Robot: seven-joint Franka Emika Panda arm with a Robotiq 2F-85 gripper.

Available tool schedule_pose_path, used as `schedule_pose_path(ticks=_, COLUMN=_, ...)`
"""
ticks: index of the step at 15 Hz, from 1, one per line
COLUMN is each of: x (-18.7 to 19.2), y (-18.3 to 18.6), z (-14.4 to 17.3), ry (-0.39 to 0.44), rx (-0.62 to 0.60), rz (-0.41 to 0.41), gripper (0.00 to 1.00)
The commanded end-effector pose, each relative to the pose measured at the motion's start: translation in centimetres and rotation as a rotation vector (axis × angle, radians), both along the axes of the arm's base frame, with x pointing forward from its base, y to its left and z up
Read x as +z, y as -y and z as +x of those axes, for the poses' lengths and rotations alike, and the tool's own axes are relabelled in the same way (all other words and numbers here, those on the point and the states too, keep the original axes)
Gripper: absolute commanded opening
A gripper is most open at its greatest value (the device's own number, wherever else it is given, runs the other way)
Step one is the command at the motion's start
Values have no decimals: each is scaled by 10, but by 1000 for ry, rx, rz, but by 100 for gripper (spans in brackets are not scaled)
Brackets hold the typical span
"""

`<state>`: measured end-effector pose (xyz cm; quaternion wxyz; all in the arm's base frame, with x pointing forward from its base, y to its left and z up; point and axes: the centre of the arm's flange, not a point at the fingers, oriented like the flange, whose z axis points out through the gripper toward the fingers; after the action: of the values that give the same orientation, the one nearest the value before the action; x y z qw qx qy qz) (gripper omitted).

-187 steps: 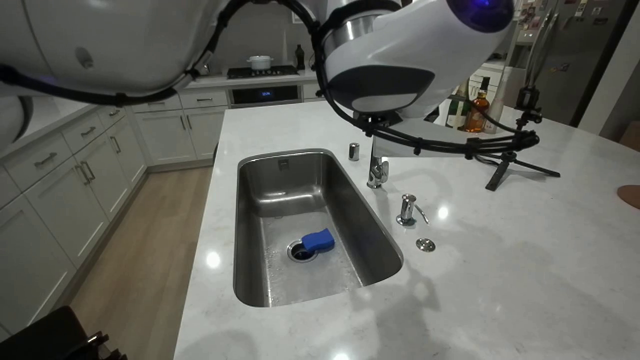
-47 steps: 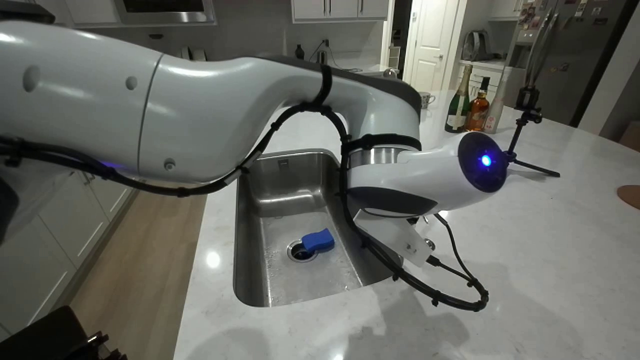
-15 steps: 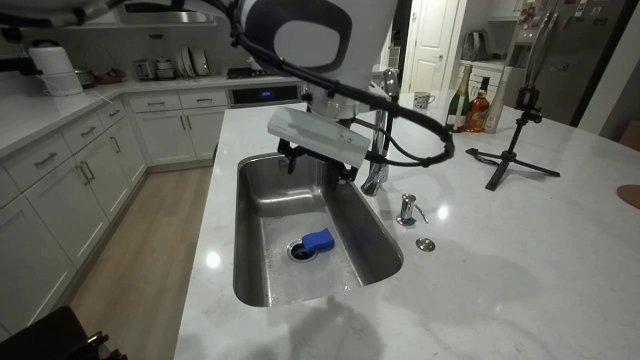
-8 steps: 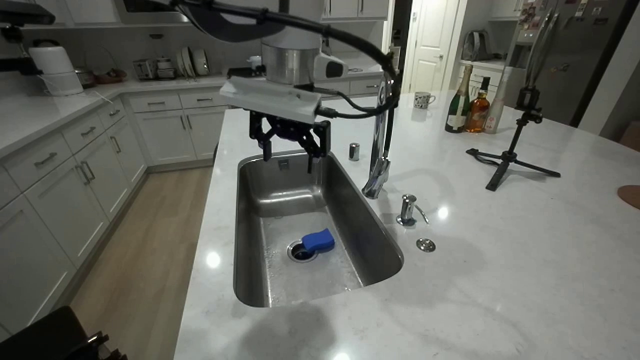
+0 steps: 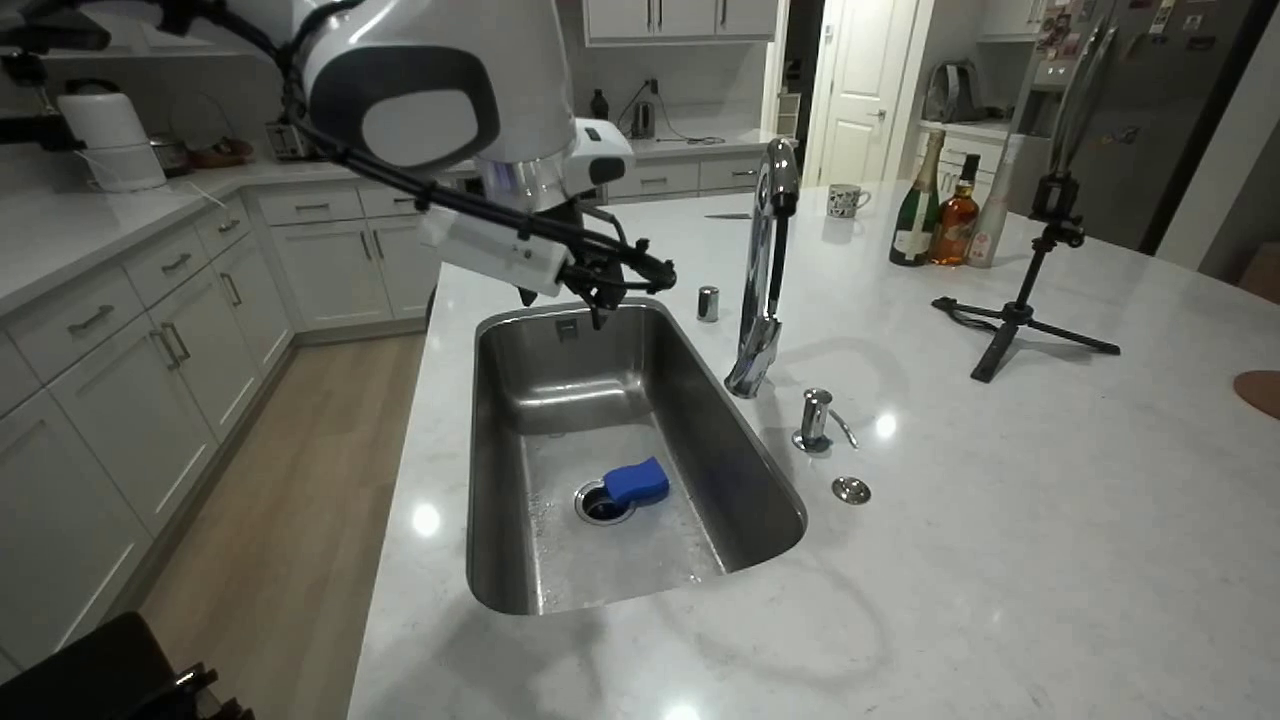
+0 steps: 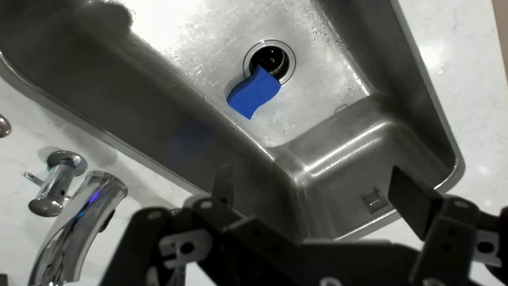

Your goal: Pull the faucet head

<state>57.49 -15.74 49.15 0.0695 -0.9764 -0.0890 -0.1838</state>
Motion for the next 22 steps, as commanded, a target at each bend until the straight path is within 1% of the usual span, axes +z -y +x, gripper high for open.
schedule_pose_path(ticks=1, x=-7, y=-8, z=-1, ry=-3, rx=-13, rz=5, gripper=100)
schedule_pose_path(ticks=4, x=-14, y=-19, z=-5, ry=-13, rx=-19, rz=13, gripper=100)
schedule_pose_path(ticks=22, x=-12, y=-18, z=-8, ry=-10, rx=-23, rz=13, gripper=100)
